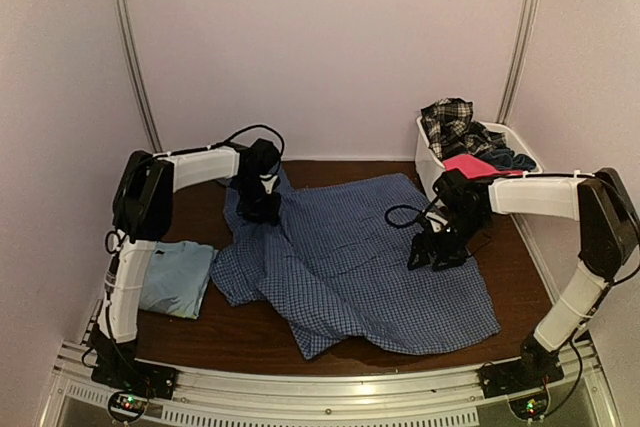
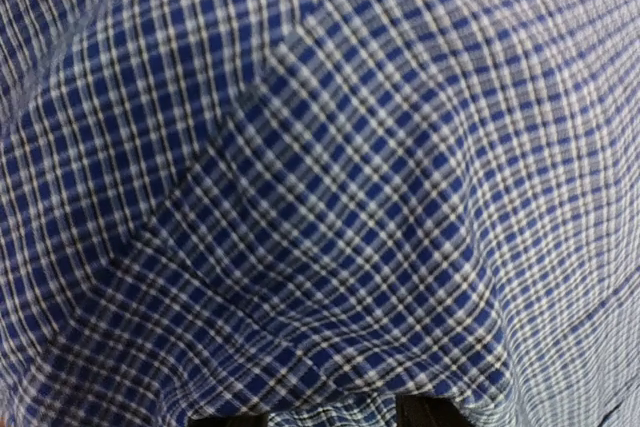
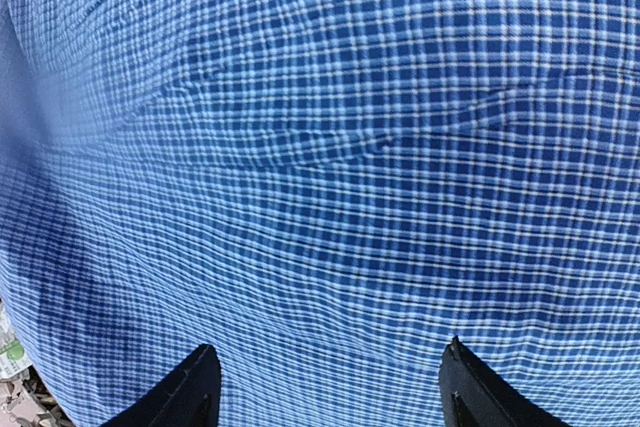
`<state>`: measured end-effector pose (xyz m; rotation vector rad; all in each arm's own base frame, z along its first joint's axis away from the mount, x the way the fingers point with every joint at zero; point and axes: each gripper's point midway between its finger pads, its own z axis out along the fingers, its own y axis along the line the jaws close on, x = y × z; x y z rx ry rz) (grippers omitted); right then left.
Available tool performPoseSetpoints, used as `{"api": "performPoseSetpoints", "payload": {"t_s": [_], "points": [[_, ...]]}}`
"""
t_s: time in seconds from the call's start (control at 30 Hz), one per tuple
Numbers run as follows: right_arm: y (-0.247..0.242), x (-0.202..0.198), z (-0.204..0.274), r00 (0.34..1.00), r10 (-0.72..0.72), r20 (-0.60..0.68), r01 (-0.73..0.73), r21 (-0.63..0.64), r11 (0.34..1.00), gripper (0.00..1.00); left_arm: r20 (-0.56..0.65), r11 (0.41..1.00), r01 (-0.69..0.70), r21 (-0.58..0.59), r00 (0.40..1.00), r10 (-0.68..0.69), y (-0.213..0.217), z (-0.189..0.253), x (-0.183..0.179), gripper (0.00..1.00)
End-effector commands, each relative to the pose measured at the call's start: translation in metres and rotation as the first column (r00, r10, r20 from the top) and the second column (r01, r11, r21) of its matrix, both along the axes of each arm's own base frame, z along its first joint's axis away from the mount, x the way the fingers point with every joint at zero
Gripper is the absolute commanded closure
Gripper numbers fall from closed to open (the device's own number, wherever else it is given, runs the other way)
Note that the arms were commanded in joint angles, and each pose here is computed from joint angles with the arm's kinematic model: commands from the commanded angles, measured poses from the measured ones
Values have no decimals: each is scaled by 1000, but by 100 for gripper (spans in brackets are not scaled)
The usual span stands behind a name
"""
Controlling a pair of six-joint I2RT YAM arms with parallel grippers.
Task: Fold and stack the mixed laundry pile
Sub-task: Adjust the flattened shirt at the center of the board.
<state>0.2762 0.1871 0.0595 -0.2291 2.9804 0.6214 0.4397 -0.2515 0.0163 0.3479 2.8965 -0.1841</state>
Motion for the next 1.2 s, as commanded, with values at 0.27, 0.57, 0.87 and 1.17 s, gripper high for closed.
{"api": "performPoseSetpoints", "payload": {"t_s": [0.27, 0.57, 0.87, 1.17], "points": [[0, 48, 41, 990, -42, 132, 47, -35, 998, 28, 217, 994, -33, -103, 975, 55, 25, 99, 85, 33], [104, 46, 120, 953, 69, 297, -126, 179, 976, 35, 140, 935, -252, -250, 946, 293, 100, 104, -12, 32], [233, 11, 100, 911, 288, 296, -362, 233, 903, 31, 27, 844, -422, -333, 890, 455, 137, 56, -27, 31], [270, -2, 18, 892, 397, 215, -415, 45, 909, 23, -29, 819, -459, -346, 877, 479, 147, 34, -20, 26]]}}
